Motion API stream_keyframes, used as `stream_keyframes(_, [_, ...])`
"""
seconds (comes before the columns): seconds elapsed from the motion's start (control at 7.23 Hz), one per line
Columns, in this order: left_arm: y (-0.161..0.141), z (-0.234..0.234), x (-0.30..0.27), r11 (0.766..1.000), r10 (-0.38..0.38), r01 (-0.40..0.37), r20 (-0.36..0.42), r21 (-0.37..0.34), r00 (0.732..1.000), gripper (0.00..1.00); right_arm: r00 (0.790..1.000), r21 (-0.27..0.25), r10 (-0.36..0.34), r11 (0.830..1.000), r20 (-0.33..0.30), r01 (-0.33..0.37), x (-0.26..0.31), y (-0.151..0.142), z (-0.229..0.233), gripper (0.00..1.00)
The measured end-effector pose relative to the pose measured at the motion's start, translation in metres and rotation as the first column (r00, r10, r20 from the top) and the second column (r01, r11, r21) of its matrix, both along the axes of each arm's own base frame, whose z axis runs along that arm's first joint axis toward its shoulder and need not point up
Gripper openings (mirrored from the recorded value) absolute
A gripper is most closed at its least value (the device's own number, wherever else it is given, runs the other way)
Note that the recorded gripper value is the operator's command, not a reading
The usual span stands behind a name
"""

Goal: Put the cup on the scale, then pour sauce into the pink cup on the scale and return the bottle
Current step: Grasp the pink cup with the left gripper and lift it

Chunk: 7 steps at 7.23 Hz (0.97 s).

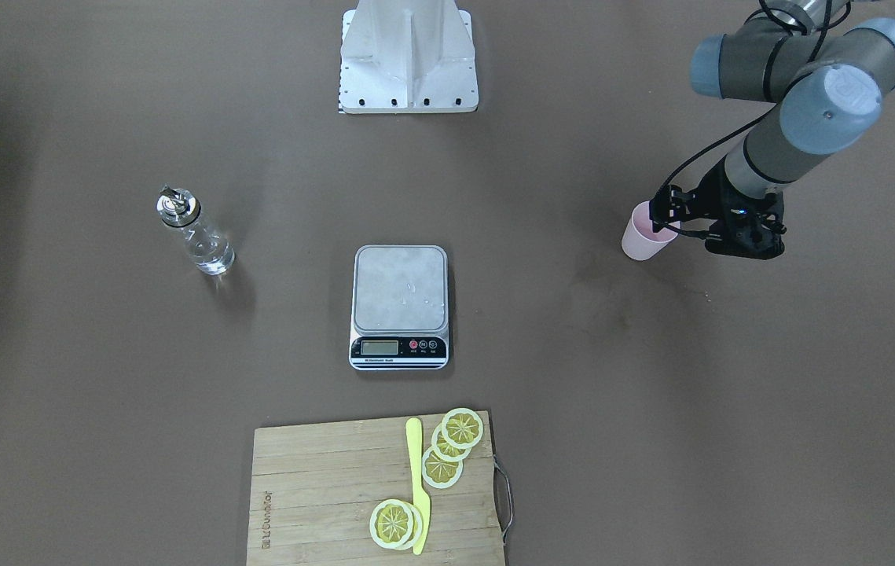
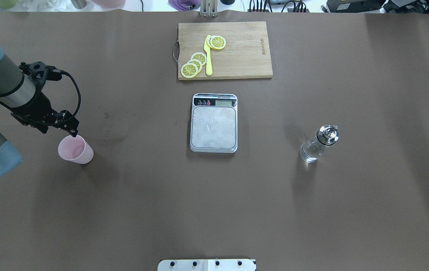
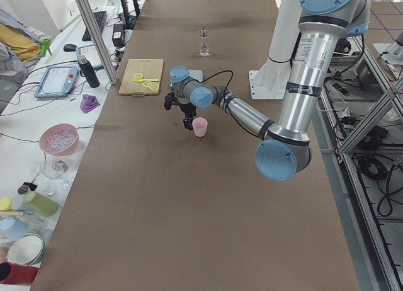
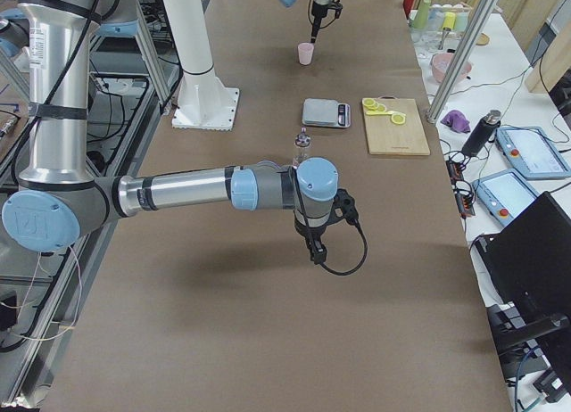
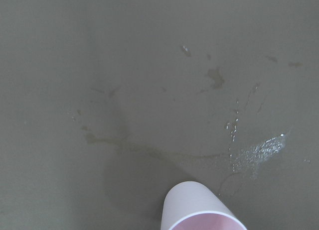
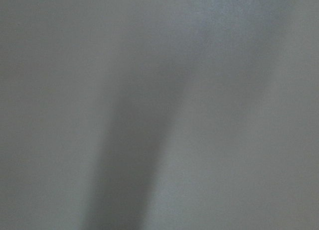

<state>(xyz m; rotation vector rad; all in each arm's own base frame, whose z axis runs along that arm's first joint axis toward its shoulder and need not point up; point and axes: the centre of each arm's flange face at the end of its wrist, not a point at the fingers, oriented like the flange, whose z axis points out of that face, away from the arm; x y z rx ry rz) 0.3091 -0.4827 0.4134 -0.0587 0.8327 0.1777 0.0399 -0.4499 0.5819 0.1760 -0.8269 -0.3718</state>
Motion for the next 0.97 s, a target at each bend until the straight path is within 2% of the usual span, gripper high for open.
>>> stream_keyframes(0.28, [-0.001,0.014,0.007,1.0,0.008,-0.007,0.016,-0.022,1.0,0.81,1.0,-0.001,-0.004,1.0,0.002,0.004,-0.002,0.0,0.0,1.0])
stream_keyframes(0.42, [-0.001,0.018,0.009,1.0,0.011,-0.01,0.021,-0.028,1.0,0.68,1.0,-0.001,-0.007,1.0,0.004,0.007,-0.003,0.0,0.0,1.0])
stream_keyframes(0.55, [0.001,0.02,0.012,0.999,0.017,-0.016,0.023,-0.03,1.0,0.4,1.0,-0.002,-0.01,1.0,0.007,0.01,-0.005,0.0,0.0,1.0])
stream_keyframes(0.83, [0.007,0.02,0.023,0.999,0.039,-0.038,0.023,-0.029,0.999,0.0,1.0,-0.002,-0.014,1.0,0.009,0.014,-0.007,0.0,0.0,1.0])
stream_keyframes(0.97, [0.01,0.021,0.027,0.998,0.05,-0.049,0.023,-0.027,0.999,0.0,1.0,-0.001,-0.016,1.0,0.009,0.016,-0.008,0.0,0.0,1.0])
